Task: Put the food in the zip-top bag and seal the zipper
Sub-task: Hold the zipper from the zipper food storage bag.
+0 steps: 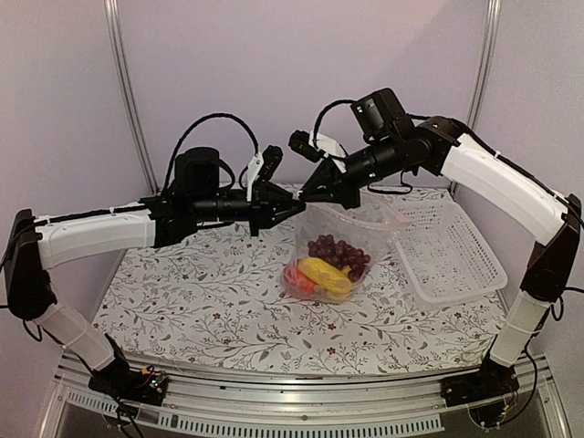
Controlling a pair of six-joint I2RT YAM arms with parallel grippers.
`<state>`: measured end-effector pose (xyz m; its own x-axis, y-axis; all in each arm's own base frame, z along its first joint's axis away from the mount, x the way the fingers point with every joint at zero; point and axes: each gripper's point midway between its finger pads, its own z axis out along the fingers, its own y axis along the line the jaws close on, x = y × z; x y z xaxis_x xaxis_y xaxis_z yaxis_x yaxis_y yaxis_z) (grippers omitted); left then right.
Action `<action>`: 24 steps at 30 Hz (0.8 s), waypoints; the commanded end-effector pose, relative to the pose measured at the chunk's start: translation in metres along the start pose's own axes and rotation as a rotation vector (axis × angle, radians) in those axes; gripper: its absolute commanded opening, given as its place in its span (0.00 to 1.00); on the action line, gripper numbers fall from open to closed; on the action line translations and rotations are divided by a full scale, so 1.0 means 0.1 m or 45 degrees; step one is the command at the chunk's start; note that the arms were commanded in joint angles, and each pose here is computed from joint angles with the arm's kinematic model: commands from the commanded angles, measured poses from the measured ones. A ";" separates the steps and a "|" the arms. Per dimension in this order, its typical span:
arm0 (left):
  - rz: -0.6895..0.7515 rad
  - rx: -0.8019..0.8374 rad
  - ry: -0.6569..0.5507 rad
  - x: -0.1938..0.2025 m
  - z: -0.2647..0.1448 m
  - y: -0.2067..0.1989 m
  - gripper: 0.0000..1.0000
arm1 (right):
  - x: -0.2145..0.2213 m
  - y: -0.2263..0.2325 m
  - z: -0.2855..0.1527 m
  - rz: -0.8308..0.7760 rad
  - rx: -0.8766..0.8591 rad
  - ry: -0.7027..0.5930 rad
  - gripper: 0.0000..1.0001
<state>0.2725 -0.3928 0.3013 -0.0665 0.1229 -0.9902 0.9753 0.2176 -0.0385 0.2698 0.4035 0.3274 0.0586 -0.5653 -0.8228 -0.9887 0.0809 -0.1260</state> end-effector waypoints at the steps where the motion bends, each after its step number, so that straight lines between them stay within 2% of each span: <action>1: 0.047 -0.018 -0.021 -0.07 -0.05 -0.04 0.08 | -0.03 0.00 -0.01 0.019 -0.008 0.005 0.00; 9: 0.046 -0.035 -0.013 -0.02 -0.07 -0.03 0.00 | -0.03 0.02 0.00 0.031 -0.019 0.005 0.00; 24: 0.070 -0.258 -0.048 -0.03 -0.33 0.28 0.00 | 0.30 -0.09 -0.01 0.073 0.055 0.173 0.00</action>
<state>0.2768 -0.3773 0.2961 -0.0320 0.1326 -0.9906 0.9519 0.3062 0.0102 0.2715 0.4010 0.3185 0.0365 -0.6057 -0.7949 -0.9883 0.0962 -0.1186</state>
